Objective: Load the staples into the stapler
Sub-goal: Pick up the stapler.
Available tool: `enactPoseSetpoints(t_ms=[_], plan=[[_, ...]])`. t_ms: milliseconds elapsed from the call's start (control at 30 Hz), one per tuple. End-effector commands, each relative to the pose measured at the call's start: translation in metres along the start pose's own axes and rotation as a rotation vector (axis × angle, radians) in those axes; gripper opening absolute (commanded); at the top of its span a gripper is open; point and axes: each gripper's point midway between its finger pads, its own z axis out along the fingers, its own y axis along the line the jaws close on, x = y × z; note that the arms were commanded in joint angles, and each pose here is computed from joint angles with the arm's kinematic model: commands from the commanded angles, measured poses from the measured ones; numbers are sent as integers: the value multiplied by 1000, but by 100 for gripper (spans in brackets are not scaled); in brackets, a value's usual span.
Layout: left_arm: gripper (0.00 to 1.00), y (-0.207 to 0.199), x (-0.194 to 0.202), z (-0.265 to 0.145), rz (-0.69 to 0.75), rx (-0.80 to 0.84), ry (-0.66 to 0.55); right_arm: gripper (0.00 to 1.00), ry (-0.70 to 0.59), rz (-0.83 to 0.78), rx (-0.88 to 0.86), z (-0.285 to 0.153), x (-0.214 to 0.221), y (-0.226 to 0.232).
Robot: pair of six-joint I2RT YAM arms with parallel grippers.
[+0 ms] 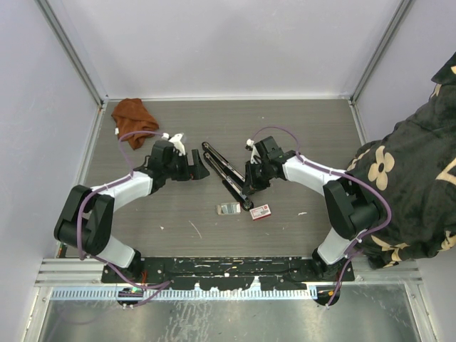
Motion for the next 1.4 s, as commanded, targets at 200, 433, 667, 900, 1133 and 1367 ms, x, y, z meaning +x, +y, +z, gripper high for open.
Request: enactPoseSetpoints(t_ms=[200, 433, 667, 900, 1133, 1367], plan=[[91, -26, -23, -17, 29, 78, -64, 7, -93, -29, -68, -22, -24, 24], [91, -45, -25, -28, 10, 154, -61, 7, -128, -45, -108, -36, -32, 34], [92, -85, -23, -48, -22, 355, -17, 7, -163, -107, -229, -53, -33, 57], [90, -121, -9, -72, -58, 572, 65, 7, -170, -184, -464, -73, -22, 95], [79, -149, 10, -87, -38, 690, 149, 8, -167, -253, -643, -96, -9, 121], [57, -167, 14, -98, -43, 774, 177, 8, -177, -299, -707, -111, -3, 131]])
